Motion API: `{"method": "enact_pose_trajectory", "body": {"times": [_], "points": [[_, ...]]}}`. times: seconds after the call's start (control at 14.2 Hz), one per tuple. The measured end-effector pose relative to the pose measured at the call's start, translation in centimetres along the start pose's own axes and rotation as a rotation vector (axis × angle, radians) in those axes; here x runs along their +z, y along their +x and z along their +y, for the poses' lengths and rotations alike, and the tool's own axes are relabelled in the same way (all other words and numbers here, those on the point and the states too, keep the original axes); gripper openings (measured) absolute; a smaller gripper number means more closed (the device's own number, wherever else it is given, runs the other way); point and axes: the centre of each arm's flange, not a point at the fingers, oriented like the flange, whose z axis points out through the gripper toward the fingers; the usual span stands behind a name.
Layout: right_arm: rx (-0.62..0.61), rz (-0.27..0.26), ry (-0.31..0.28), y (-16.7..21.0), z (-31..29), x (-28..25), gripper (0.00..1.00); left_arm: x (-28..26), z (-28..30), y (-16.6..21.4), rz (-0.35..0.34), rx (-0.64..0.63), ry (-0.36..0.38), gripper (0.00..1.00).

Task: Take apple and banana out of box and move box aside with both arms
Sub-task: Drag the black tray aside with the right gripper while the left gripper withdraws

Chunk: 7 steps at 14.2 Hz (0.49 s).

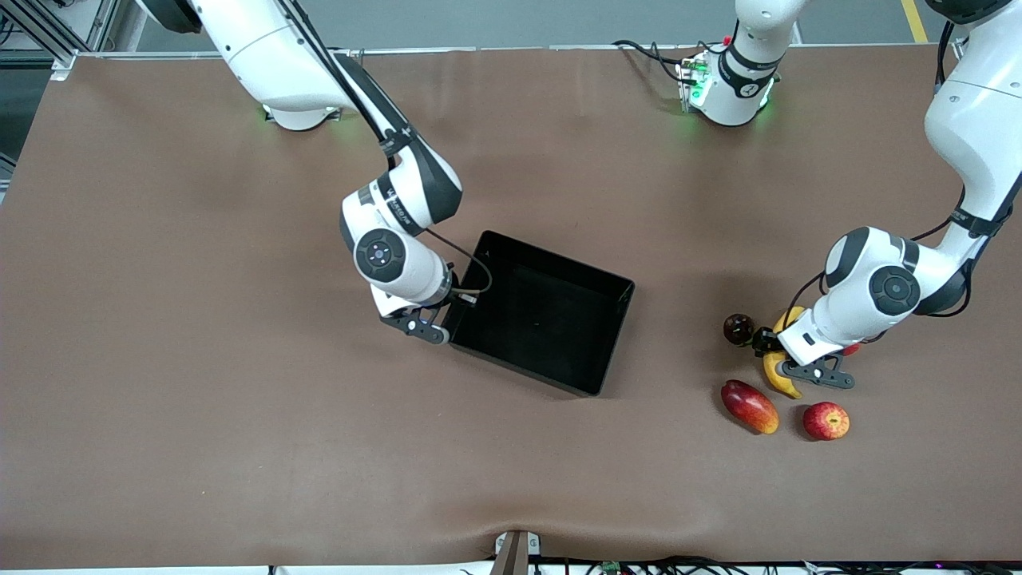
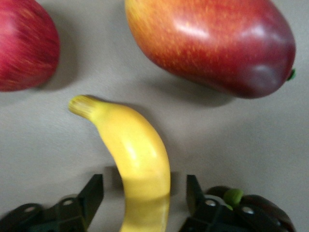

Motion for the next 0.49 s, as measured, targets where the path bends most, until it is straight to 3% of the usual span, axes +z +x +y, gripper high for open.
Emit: {"method": "enact_pose_trajectory", "body": {"times": [0.14, 0.49], "points": [[-0.020, -0.044, -0.031, 1.6, 1.2, -3.0, 0.06, -2.2, 0.3, 0.8, 0.018, 0.016, 0.022, 1.00], [-0.098, -0.081, -0.025, 6.7, 7.3, -10.9, 0.06, -13.2, 4.8, 4.1, -0.013, 0.084, 0.141, 1.00]]}}
